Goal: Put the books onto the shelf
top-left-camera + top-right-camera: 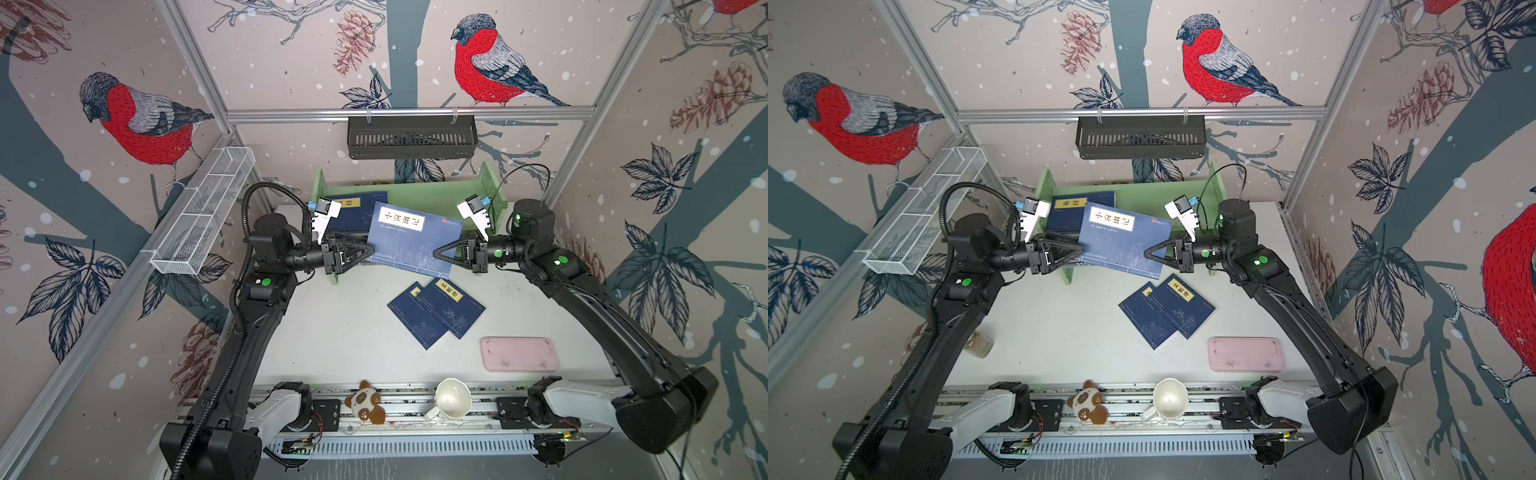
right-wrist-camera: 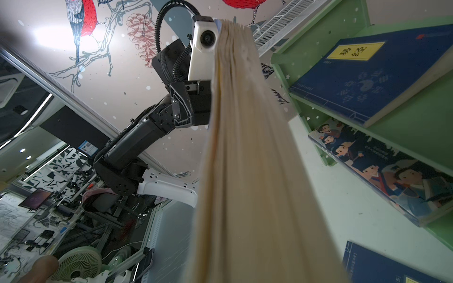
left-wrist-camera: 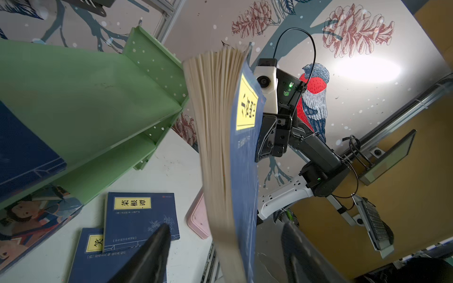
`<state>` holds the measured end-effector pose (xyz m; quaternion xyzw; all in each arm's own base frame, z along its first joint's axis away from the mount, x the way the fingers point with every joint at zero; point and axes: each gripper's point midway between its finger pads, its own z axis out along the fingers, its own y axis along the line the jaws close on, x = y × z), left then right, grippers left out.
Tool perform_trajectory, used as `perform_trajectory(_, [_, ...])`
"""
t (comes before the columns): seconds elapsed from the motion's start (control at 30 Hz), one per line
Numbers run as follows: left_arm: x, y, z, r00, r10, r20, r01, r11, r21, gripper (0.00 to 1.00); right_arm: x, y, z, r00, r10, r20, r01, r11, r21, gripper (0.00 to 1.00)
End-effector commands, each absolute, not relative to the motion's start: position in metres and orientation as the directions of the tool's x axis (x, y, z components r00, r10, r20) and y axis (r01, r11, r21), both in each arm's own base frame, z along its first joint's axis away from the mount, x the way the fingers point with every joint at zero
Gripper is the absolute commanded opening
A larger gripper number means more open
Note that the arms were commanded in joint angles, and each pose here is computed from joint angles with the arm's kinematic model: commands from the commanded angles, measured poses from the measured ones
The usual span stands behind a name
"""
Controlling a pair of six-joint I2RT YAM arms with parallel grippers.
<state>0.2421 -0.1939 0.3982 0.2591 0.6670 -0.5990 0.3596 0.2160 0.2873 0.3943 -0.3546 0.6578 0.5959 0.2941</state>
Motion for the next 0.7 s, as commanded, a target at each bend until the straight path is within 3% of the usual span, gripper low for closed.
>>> perform_trajectory(0.0, [0.229, -0.2, 0.409, -0.578, -0.049, -0.814, 0.811, 0.069, -0.581, 0.66, 0.213, 0.296, 0.392, -0.548, -0.157, -0.821, -0.832, 0.006, 0.554, 0.01])
perform_trajectory(0.07, [0.229, -0.202, 0.41, -0.577, -0.048, -0.815, 0.813, 0.059, -0.579, 0.57, 0.212, 0.302, 0.393, -0.544, -0.166, -0.823, -0.834, -0.002, 0.552, 0.01])
perform_trajectory(0.17, [0.232, -0.203, 0.41, -0.582, -0.062, -0.811, 0.808, 0.065, -0.585, 0.23, 0.214, 0.305, 0.395, -0.541, -0.163, -0.825, -0.836, -0.001, 0.549, 0.02])
perform_trajectory(0.27, [0.237, -0.203, 0.411, -0.589, -0.086, -0.804, 0.8, 0.079, -0.595, 0.0, 0.217, 0.309, 0.396, -0.542, -0.163, -0.825, -0.836, -0.001, 0.549, 0.1])
perform_trajectory(0.43, [0.248, -0.2, 0.418, -0.573, -0.154, -0.805, 0.796, 0.126, -0.591, 0.0, 0.231, 0.307, 0.396, -0.564, -0.1, -0.82, -0.826, 0.047, 0.562, 0.55])
perform_trajectory(0.67, [0.263, -0.189, 0.43, -0.558, -0.233, -0.796, 0.782, 0.173, -0.599, 0.0, 0.228, 0.291, 0.402, -0.585, 0.026, -0.81, -0.81, 0.029, 0.586, 0.58])
